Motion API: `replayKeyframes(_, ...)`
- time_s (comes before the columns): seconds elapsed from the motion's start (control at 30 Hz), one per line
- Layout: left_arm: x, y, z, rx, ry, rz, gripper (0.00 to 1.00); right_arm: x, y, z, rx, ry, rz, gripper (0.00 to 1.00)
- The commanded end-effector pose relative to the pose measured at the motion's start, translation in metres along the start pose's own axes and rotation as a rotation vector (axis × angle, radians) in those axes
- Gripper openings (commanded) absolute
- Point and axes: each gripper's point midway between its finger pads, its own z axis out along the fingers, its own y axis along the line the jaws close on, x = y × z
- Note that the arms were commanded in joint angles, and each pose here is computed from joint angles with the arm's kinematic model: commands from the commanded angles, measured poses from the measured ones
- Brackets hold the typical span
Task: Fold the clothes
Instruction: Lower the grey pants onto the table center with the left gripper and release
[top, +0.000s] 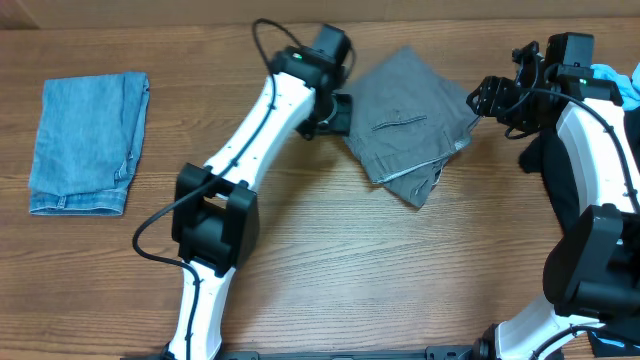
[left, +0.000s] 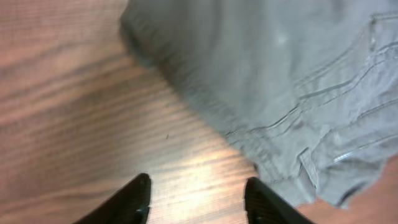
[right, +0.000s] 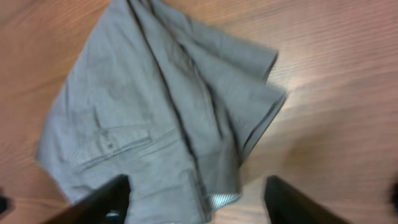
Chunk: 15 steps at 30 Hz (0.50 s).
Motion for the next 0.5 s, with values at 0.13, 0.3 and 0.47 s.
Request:
replayKeyframes(0.13,0.024,-0.038,0.018,0.108,0.099,-0.032,0.55,-0.030,-0.005,-0.018,0.081,-0.128,-0.204,0.75)
replayKeyframes(0.3,0.040,-0.047,0.030,0.096,0.151,-0.019,0.46,-0.029,-0.006,-0.017,0.088,-0.122,-0.304,0.60)
replayKeyframes(0.47,0.047,-0.039,0.027,0.075,0.188,-0.051,0.47,-0.032,-0.008,-0.004,0.079,-0.118,-0.411,0.79)
